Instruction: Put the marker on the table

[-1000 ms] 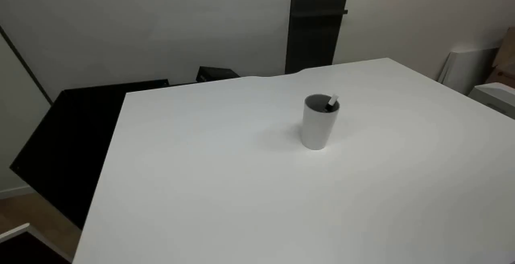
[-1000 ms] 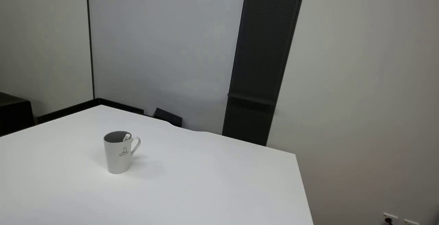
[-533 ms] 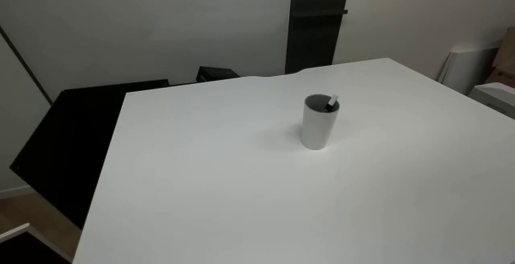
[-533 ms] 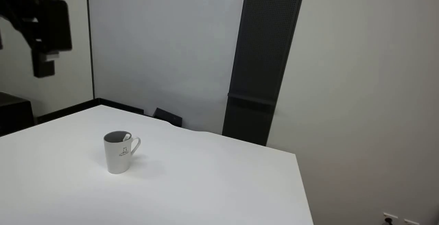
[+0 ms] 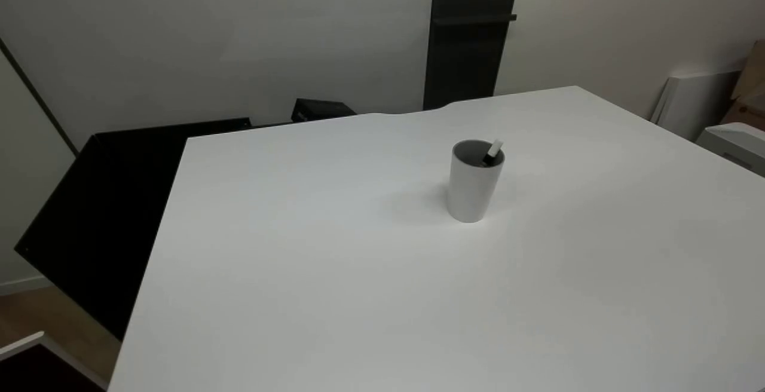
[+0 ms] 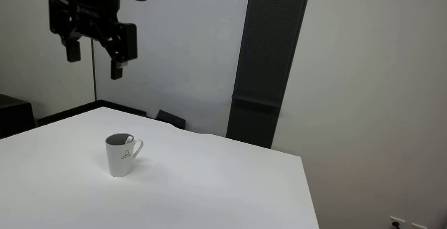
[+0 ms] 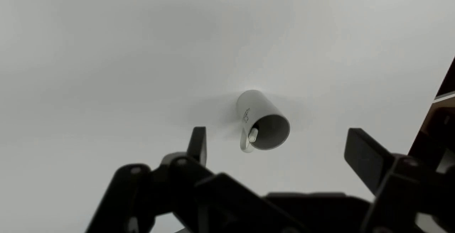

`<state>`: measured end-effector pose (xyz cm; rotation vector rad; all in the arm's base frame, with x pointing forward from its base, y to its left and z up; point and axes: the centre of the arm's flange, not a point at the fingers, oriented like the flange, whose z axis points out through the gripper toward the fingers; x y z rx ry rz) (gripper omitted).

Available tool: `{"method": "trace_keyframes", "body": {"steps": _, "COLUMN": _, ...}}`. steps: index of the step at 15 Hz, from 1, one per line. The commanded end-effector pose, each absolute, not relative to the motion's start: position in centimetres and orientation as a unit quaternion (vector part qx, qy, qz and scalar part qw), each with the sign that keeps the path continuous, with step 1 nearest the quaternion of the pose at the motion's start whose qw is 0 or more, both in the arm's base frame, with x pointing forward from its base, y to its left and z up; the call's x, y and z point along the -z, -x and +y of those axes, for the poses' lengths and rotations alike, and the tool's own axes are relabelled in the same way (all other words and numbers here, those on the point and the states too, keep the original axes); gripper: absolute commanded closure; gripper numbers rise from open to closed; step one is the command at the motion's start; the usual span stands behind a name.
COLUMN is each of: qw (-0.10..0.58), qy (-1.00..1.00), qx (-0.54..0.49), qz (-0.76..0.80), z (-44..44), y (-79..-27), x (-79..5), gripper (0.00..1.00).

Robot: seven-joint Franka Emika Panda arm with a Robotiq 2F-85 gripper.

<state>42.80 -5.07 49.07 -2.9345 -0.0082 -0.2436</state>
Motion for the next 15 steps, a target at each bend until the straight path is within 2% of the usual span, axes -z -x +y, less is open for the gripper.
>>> {"method": "trace_keyframes", "body": {"steps": 1, "qw": 0.101, "qy": 0.991, "qx": 0.090, "qz": -0.004, "z": -5.3, "y": -49.0, "x": -50.9, "gripper": 0.00}}
{"method": "trace_keyframes", "body": {"steps": 7, "qw": 0.110, "qy": 0.989, "qx": 0.096, "qz": -0.030, "z": -3.3, "y": -54.2, "x": -49.6, "gripper": 0.00}}
{"method": "trace_keyframes", "body": {"steps": 15, "qw": 0.113, "qy": 0.990, "qx": 0.063, "qz": -0.061, "z": -1.2, "y": -56.4, "x": -42.3, "gripper": 0.00}}
